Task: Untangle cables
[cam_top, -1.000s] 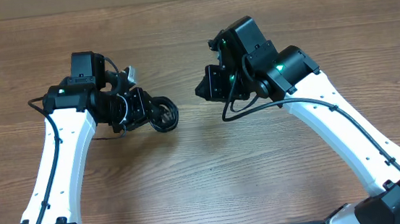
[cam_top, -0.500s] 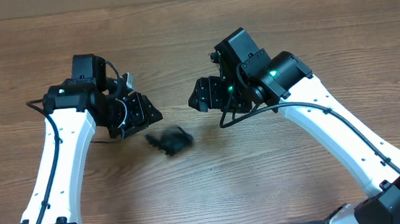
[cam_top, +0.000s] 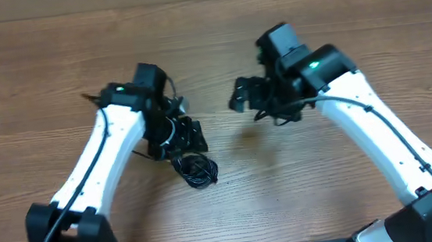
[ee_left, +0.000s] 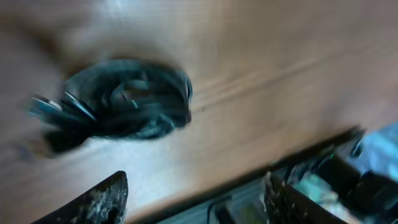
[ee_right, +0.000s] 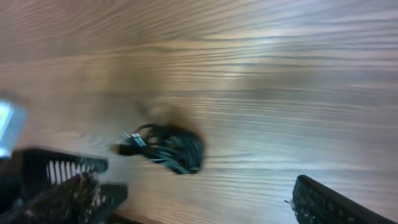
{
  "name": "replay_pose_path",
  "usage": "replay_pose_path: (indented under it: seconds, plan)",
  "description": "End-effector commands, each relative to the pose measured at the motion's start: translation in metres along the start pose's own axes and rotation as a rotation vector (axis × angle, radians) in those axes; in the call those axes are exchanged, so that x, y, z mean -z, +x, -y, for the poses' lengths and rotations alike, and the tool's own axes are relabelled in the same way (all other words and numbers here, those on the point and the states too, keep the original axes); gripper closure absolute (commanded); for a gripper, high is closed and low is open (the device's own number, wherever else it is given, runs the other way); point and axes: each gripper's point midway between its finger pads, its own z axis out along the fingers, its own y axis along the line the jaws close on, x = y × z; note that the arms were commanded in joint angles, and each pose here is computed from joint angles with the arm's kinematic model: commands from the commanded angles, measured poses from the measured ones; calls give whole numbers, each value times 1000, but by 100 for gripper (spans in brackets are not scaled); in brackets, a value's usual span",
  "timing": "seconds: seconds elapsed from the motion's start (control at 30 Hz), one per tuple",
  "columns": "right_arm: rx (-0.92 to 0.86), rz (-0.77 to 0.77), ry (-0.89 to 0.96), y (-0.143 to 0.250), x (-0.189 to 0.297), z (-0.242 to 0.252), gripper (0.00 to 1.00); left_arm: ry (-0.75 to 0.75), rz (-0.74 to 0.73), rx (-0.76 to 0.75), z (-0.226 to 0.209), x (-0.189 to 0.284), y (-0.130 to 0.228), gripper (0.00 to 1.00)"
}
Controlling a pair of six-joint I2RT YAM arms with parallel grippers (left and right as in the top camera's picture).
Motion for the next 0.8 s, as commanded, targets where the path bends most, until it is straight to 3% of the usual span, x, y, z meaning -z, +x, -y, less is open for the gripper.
replay_pose_path:
  seconds: [0.0, 0.1, 0.27, 0.47, 0.57, 0.77]
  plan:
    - [-94, 12, 49, -13, 9, 34, 0, -47, -125, -95, 5, -33, 15, 27]
    - [-119, -3, 70, -14, 13, 49, 0, -121, -135, -145, 4, -55, 9, 28]
    - [-51, -41, 92, -5, 14, 55, 0, -406, -53, -242, -29, -71, -18, 24]
    - [-51, -38, 89, -6, 14, 54, 0, -496, -6, -254, -40, -63, -29, 32]
    - [-47, -30, 76, -8, 14, 51, 0, -487, 32, -193, -36, -54, -38, 30]
    - [-37, -37, 52, -7, 12, 45, 0, -455, 126, 77, -42, -43, -52, 27]
